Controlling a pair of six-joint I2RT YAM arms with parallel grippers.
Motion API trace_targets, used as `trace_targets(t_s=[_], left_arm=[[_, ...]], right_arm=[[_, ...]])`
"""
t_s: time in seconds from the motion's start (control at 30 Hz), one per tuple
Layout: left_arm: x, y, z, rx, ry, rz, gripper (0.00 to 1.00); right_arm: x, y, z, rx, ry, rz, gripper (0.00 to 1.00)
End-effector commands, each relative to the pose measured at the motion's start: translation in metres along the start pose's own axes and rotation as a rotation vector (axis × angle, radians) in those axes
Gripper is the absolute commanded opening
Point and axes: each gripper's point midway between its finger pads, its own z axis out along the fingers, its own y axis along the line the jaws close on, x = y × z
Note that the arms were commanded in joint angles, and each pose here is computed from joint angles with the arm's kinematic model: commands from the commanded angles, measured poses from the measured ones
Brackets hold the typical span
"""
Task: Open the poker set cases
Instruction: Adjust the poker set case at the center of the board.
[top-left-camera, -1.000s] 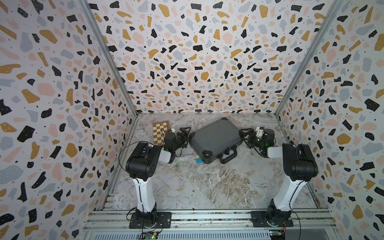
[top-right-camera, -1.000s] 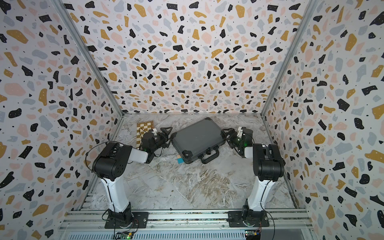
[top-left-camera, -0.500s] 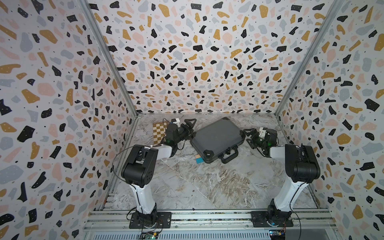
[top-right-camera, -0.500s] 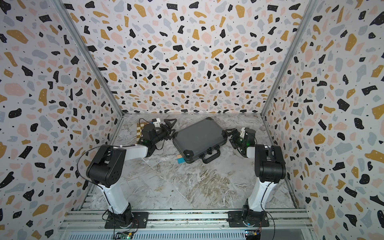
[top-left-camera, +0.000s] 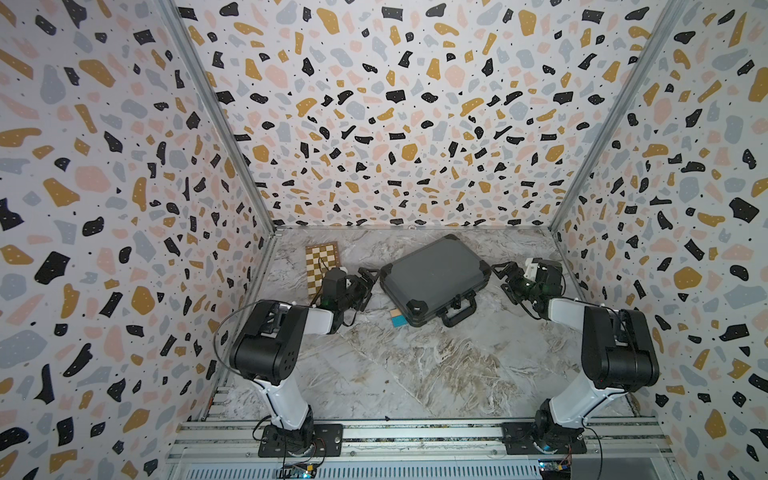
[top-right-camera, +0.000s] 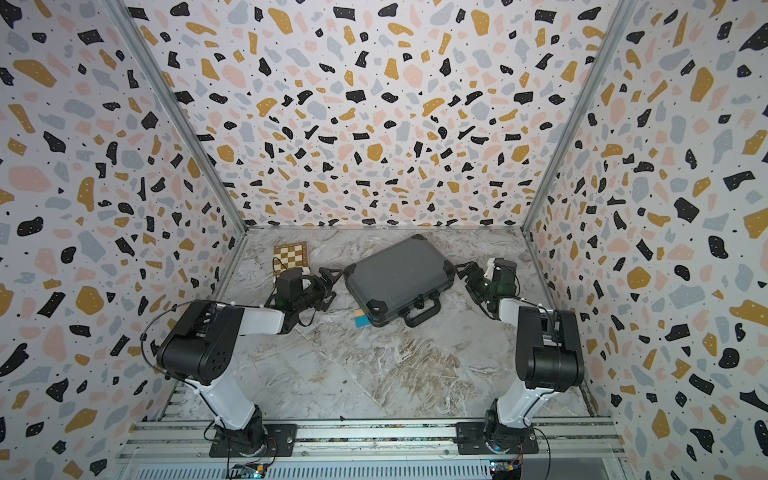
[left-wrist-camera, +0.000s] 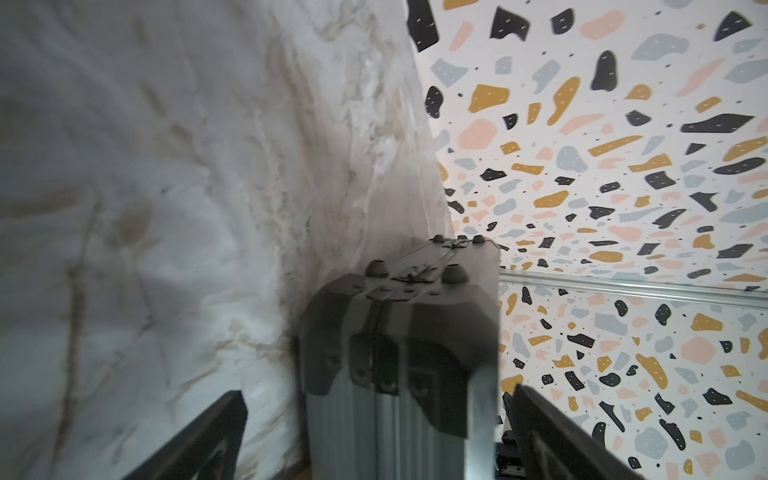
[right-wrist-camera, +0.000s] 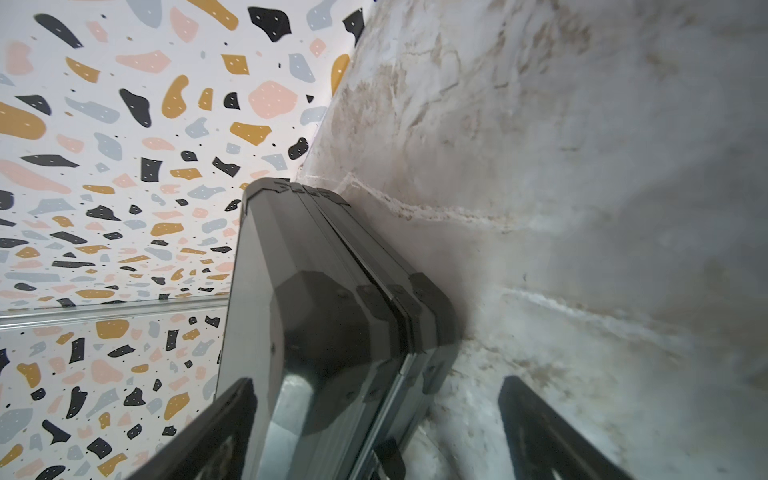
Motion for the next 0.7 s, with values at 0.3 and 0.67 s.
trace_targets(t_s=[0.3,0.67], left_arm=[[0.024,-0.018,0.024,0.154,0.031,-0.073,0.99],[0.034,-0.054,0.057,0.179,0.053,-0.066,0.99]], right_arm=[[0.005,0.000,-0.007,0.008,0.001,-0.009,0.94],[0.004,0.000,-0.006,0.013,0.002,-0.016,0.94]])
